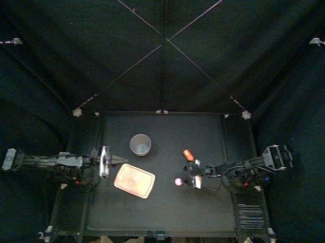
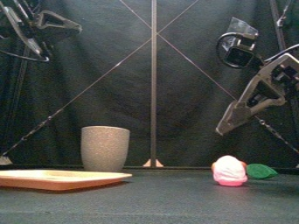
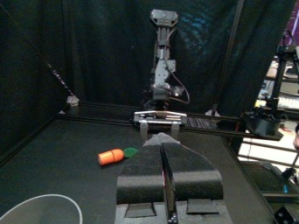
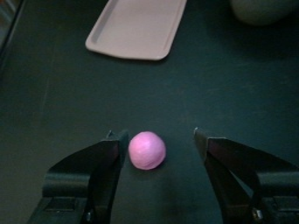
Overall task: Pick the pink ball then place it on the pink plate
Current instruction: Pick the pink ball
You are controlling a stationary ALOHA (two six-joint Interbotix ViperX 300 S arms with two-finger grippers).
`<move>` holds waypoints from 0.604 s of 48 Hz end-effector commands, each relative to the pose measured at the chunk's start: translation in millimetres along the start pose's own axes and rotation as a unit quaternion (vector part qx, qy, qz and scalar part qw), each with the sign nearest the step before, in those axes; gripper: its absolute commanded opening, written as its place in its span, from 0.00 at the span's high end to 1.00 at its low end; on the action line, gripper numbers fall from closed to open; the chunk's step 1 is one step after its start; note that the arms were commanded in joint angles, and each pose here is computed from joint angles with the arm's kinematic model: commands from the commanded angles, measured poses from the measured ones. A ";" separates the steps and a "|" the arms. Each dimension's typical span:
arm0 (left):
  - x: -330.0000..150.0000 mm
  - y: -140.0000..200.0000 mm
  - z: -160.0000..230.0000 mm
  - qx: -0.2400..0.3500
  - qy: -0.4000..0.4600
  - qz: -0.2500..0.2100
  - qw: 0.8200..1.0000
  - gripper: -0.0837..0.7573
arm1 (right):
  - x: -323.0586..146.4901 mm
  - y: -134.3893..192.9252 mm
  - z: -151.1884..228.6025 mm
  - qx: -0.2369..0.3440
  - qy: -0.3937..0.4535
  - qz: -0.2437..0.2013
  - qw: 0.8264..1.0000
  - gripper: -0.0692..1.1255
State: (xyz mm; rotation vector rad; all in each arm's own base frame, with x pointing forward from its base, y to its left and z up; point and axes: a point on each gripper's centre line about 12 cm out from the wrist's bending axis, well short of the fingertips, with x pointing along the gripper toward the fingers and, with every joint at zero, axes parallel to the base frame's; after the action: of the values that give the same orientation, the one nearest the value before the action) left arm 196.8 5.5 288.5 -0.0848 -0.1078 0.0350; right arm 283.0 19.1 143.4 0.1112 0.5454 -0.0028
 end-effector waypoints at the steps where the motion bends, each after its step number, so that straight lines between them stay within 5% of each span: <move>1: 2.5 -0.2 6.7 0.000 -0.011 0.001 1.000 0.70 | 18.2 7.3 1.9 -0.008 0.022 0.007 1.000 0.16; 21: 2.5 3.5 7.0 0.002 -0.012 0.010 1.000 0.70 | 59.9 16.2 -22.7 -0.035 0.089 0.015 0.995 0.18; 29: 1.9 4.8 5.6 0.002 -0.010 0.013 1.000 0.70 | 58.5 19.5 -19.0 -0.043 0.093 0.021 0.995 0.35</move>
State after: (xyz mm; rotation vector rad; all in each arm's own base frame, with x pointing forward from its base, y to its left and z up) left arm 196.7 9.8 288.5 -0.0836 -0.1087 0.0569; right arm 318.3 39.7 86.7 0.0356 0.7627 0.0642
